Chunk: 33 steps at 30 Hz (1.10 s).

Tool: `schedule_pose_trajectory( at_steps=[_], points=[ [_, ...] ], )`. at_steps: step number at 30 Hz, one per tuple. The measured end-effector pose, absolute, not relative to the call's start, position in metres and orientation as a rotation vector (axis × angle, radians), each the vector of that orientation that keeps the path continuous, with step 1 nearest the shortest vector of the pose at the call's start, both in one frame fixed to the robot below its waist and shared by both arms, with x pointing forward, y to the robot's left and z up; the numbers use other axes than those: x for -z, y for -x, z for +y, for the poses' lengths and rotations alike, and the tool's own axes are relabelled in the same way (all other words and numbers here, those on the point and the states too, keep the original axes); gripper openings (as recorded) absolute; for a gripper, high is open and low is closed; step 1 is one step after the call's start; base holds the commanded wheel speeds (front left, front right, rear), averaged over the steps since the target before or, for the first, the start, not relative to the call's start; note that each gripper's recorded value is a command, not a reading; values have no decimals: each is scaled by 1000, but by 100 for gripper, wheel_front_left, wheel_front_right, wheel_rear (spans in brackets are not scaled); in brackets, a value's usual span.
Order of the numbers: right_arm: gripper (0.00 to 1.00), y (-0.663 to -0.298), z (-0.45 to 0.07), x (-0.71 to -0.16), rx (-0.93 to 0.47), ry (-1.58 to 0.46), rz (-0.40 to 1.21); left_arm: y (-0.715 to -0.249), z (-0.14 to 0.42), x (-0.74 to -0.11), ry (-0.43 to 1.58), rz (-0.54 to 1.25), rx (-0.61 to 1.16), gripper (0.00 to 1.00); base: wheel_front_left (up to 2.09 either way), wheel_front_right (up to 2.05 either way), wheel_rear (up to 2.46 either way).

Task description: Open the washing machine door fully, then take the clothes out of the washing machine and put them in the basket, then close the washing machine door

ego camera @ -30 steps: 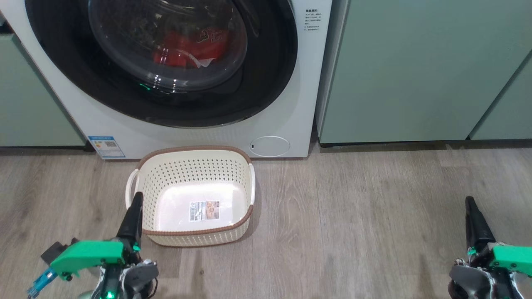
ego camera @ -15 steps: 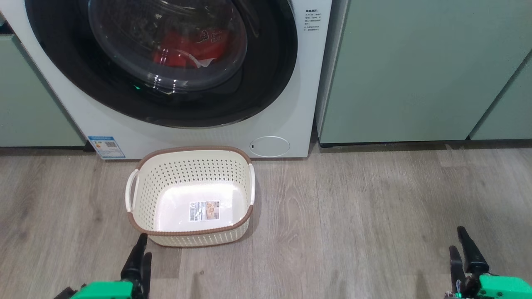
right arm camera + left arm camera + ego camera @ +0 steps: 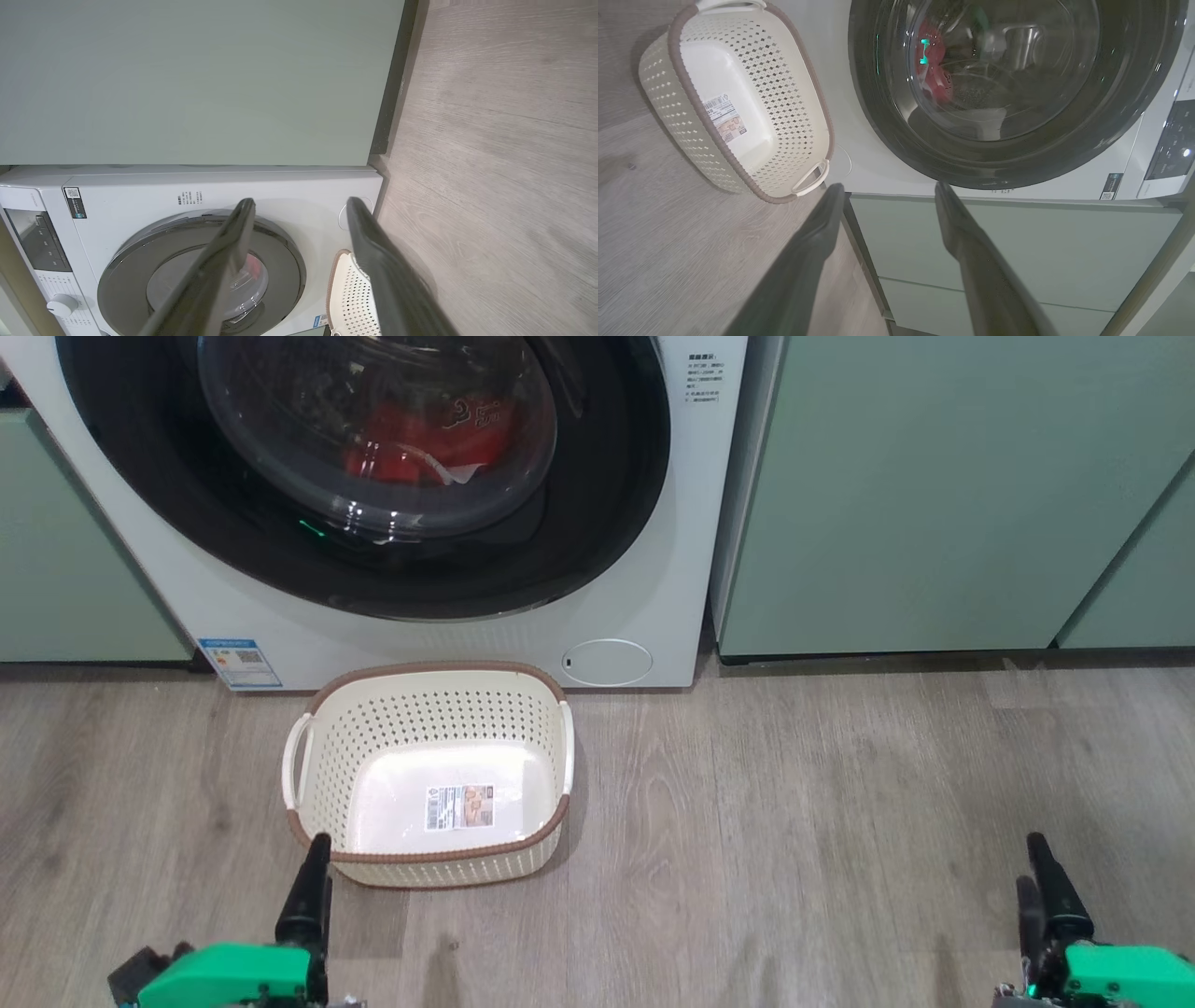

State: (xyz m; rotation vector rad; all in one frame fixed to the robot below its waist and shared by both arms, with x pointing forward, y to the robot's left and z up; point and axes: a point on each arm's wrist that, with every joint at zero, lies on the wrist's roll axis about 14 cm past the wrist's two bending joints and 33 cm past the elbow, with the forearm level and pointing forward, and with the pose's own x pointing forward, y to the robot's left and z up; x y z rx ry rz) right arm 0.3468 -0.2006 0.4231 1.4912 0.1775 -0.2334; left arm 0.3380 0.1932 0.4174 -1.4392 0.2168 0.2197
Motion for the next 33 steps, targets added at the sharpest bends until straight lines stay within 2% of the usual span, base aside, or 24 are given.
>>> schedule_pose_trajectory(
  at_steps=[18, 33],
  points=[
    [100, -363, -189, -446, 131, -1199, 156, -352, 191, -439, 1161, 184, -150, 100, 0, 0, 0],
    [100, -374, -177, -469, 37, -919, 114, -355, 191, -443, 903, 197, -160, 100, 0, 0, 0]
  ],
)
